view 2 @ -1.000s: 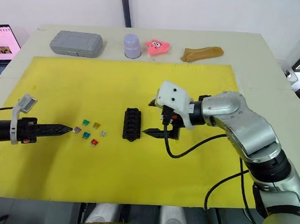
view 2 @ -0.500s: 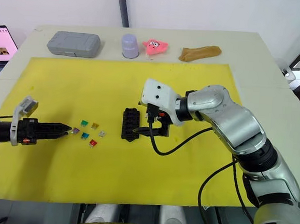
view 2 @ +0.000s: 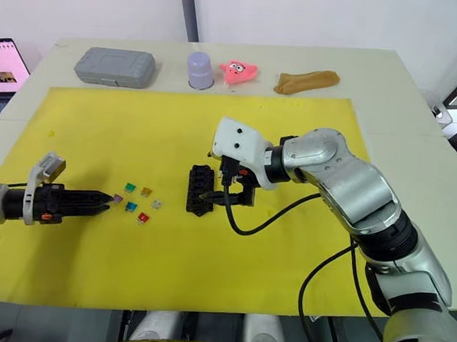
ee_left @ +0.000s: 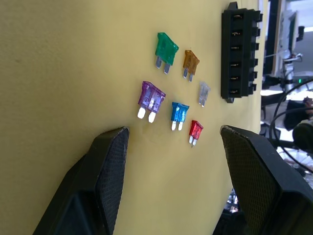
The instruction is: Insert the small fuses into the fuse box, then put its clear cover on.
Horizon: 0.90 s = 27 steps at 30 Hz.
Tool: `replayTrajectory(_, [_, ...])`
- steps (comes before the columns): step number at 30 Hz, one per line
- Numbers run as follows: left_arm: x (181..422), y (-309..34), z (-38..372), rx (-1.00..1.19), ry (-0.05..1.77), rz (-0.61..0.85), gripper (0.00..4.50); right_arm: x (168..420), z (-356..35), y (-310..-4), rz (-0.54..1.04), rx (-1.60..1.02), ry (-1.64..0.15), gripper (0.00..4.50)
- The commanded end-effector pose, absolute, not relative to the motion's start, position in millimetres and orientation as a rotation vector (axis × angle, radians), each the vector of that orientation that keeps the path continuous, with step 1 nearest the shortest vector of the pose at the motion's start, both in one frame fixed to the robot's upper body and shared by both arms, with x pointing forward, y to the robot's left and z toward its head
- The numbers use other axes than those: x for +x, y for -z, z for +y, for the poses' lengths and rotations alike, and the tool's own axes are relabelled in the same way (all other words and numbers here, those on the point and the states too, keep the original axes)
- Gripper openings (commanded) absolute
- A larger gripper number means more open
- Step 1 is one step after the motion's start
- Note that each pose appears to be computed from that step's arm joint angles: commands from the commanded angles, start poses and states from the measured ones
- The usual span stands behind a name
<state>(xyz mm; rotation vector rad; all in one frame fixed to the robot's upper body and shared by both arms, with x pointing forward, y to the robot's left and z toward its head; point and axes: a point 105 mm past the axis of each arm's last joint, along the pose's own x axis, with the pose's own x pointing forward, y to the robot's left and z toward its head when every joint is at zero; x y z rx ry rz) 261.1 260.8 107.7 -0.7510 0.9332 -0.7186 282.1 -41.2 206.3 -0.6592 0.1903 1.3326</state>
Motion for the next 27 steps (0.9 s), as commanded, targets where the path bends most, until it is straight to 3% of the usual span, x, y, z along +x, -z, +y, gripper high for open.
replayTrajectory(1, [272.0, -111.8, 266.9, -0.735, 0.690, 0.888, 3.16, 280.2, -38.3, -222.6, 0.117, -0.679, -1.322, 4.50])
replayTrajectory(22, [271.0, -99.4, 244.1, -0.719, 0.779, 0.904, 3.16, 281.4, -38.2, -226.8, 0.102, -0.689, -1.314, 4.50])
replayTrajectory(25, [269.5, -97.1, 244.0, -0.712, 0.779, 0.910, 2.33, 281.5, -38.5, -226.6, 0.102, -0.691, -1.311, 4.50])
replayTrajectory(27, [269.8, -96.3, 244.2, -0.709, 0.775, 0.910, 1.37, 281.8, -38.5, -226.6, 0.100, -0.695, -1.308, 4.50])
